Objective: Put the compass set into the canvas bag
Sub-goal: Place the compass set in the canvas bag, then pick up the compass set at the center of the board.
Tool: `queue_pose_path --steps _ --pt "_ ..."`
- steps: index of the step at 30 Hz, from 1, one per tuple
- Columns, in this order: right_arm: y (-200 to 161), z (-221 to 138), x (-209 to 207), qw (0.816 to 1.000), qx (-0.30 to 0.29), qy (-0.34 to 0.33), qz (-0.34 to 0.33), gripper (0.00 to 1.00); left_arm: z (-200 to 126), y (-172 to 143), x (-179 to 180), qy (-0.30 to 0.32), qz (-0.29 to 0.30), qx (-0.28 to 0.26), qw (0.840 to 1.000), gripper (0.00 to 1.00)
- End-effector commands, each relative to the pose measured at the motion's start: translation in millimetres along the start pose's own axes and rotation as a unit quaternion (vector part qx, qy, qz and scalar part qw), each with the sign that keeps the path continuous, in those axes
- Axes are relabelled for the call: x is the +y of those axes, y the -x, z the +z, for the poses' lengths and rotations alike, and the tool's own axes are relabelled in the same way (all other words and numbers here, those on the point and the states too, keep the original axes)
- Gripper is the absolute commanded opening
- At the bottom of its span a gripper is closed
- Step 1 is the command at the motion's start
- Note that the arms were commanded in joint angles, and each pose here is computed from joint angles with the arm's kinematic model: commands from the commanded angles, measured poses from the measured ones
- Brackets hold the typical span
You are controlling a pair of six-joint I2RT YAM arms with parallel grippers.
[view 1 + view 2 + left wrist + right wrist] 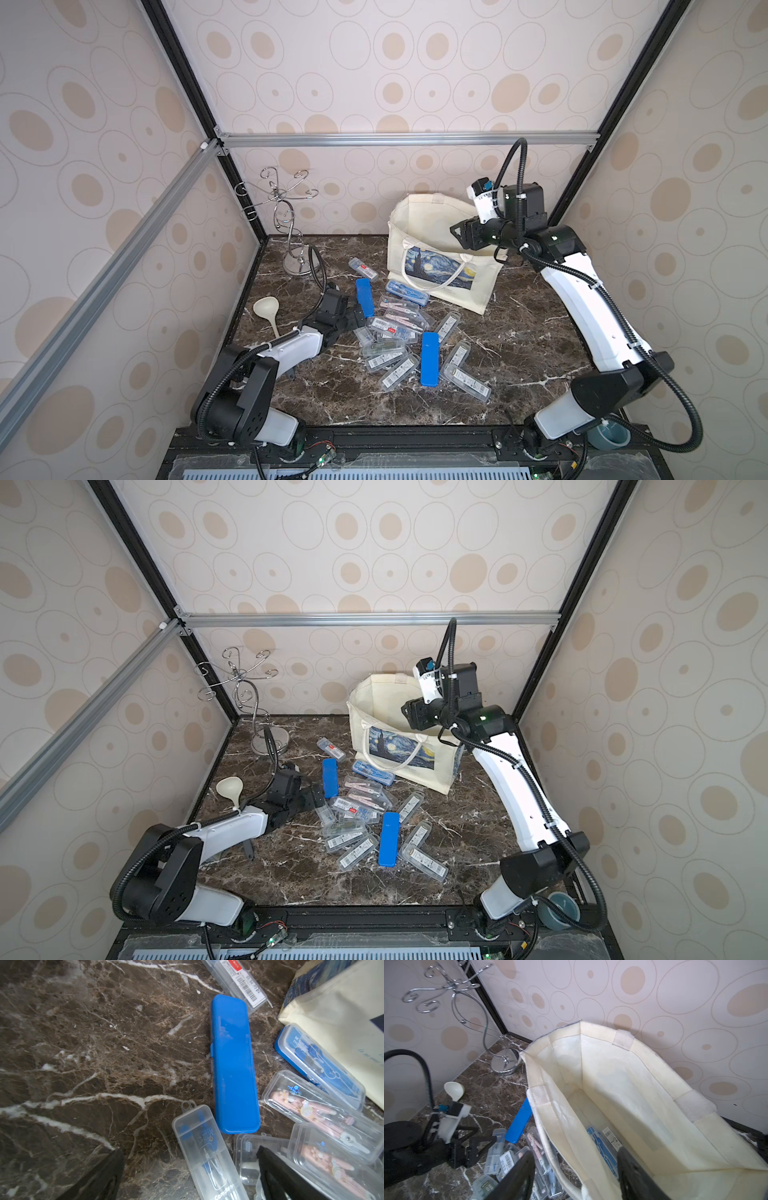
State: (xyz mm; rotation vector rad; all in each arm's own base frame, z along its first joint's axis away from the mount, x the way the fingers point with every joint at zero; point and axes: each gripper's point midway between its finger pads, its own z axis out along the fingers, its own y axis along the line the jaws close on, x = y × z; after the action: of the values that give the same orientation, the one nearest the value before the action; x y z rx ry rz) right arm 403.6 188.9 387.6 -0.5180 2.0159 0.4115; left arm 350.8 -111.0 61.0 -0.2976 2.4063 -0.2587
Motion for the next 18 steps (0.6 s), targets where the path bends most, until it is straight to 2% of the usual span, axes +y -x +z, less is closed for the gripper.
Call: queue_pose_path --steps 1,6,11,16,18 --pt "-9 -5 36 0.998 -0.01 0.068 -0.01 0.67 2 0 1 0.017 -0.017 0.016 1.0 0.97" --pt "-42 -11 78 0.993 -0.005 0.109 -0.049 0.67 10 -8 1 0.034 -0.027 0.038 0.998 0.9" --pt "-75 -11 112 0.987 -0.001 0.143 -0.069 0.67 17 -18 3 0.077 -0.014 0.06 0.995 0.86" --pt "-99 -3 124 0.986 0.009 0.154 -0.059 0.67 26 -24 -4 0.096 -0.006 0.072 0.993 0.82" --pt "-106 1 126 0.986 0.016 0.159 -0.056 0.67 30 -27 -5 0.102 -0.004 0.079 0.992 0.75"
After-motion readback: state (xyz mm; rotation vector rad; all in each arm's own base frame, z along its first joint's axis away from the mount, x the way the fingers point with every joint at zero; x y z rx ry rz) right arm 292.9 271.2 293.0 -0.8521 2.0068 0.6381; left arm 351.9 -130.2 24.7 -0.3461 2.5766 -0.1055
